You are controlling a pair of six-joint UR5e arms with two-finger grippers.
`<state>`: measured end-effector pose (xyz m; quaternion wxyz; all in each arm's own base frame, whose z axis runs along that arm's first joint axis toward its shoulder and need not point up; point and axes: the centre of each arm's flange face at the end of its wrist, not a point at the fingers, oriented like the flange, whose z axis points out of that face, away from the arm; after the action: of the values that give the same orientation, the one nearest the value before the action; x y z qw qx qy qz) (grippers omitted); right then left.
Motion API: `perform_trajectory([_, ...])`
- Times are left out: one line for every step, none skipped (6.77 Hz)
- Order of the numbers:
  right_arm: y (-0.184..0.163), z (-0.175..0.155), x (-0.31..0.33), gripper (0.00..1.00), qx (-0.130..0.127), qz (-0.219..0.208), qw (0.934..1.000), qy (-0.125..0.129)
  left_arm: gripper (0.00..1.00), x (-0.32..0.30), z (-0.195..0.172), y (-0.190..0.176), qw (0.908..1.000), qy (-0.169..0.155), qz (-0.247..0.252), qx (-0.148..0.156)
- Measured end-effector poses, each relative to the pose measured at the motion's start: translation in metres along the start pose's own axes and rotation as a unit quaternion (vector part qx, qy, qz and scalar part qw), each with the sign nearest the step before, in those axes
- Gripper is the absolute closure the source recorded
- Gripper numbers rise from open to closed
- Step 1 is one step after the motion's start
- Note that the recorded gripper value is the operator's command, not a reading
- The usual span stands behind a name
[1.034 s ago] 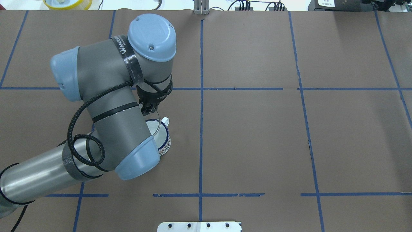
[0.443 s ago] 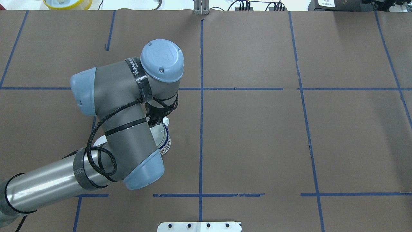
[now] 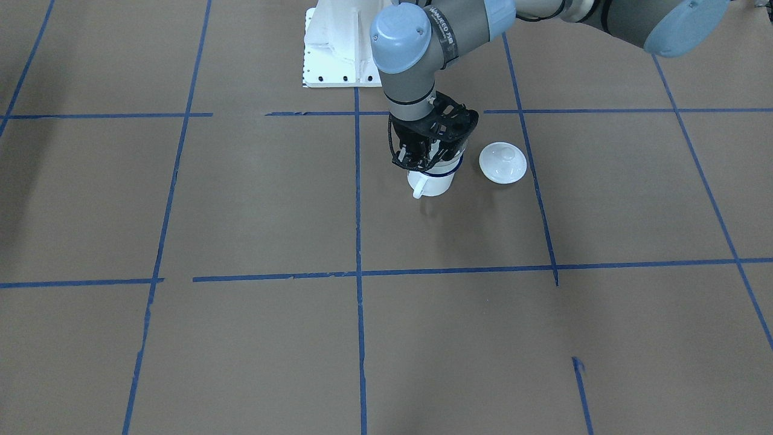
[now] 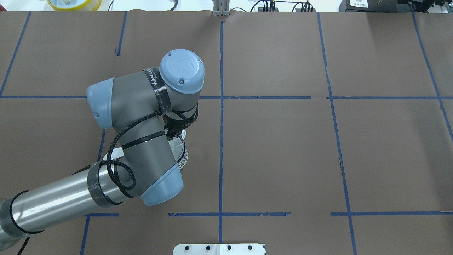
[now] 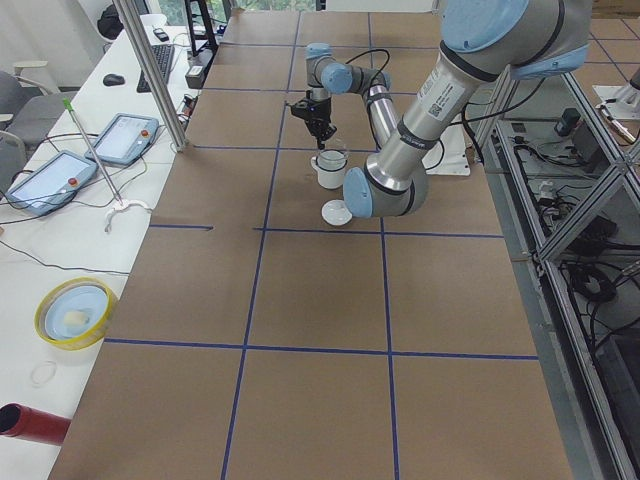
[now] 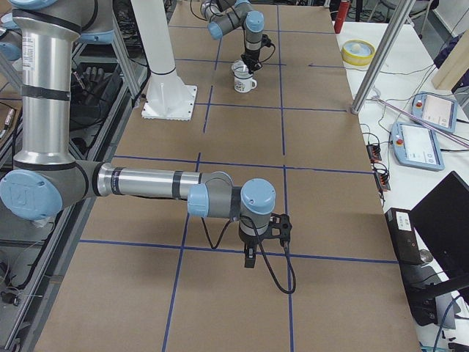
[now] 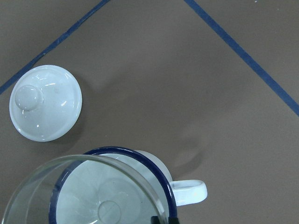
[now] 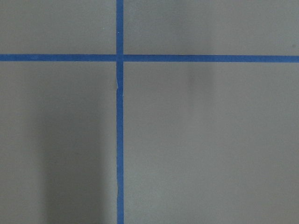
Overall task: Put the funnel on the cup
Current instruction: 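Hold the funnel seated in the mug with the left gripper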
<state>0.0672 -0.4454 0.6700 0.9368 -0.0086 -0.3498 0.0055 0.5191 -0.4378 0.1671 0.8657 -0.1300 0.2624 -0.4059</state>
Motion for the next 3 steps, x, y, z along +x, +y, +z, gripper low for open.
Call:
perform_trajectory([0.0000,0.0000,0.0000,0.00,0.000,0.000,1.0000,0.000,1.00,0.0000,0.0019,-0.0003,1.0000,0.002,0.003,-0.001])
perform_trajectory([0.0000,0.0000,0.0000,0.00,0.000,0.000,1.0000,0.000,1.00,0.0001,0.0038,-0.0009,1.0000,0.004,0.008,-0.002])
perform_trajectory([0.0000,0.0000,0.0000,0.00,0.000,0.000,1.0000,0.000,1.00,-0.0001,0.0050,-0.0013,0.9999,0.005,0.011,-0.002])
